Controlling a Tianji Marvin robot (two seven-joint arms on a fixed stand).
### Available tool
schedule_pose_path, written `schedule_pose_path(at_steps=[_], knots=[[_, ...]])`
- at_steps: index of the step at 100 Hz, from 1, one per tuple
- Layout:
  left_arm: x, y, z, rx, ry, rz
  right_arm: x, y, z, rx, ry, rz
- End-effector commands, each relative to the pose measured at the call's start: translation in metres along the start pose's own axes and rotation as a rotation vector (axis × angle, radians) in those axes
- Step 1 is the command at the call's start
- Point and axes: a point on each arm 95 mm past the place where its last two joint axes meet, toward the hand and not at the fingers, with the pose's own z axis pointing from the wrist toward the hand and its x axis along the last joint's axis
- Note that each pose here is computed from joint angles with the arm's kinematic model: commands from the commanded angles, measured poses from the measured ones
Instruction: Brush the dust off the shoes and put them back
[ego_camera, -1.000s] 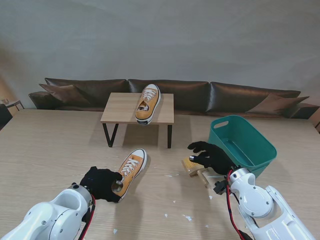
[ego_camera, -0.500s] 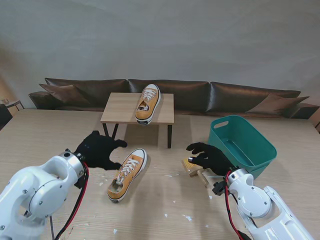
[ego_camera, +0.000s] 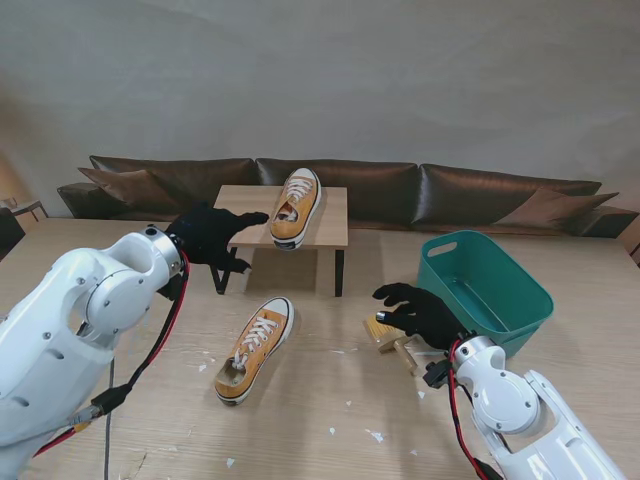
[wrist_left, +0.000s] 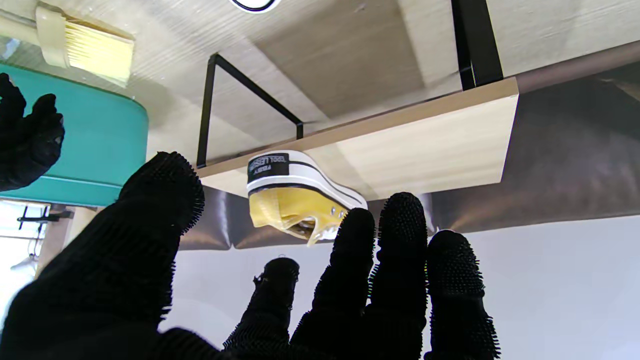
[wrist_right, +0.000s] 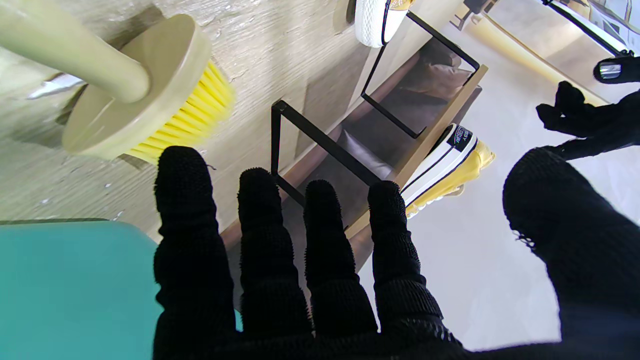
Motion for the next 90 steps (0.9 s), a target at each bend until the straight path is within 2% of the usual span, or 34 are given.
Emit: schedule_pose_path(at_steps=[1, 54, 71, 90], knots=[[-0.005, -0.005, 0.006, -0.016, -0.005, -0.001, 0.001, -0.004, 0.001, 0.012, 0.001, 0.008], [-0.017, 0.003, 0.074, -0.041, 0.052, -0.064, -0.002, -0.001, 0.008, -0.007, -0.014, 0.013], [-0.016, 0.007, 0.089, -0.047, 0.056, -0.074, -0.003, 0.000, 0.010, -0.014, -0.020, 0.017], [-0.008, 0.017, 0.098, -0.070, 0.060, -0.084, -0.004, 0.000, 0.012, -0.021, -0.027, 0.020]])
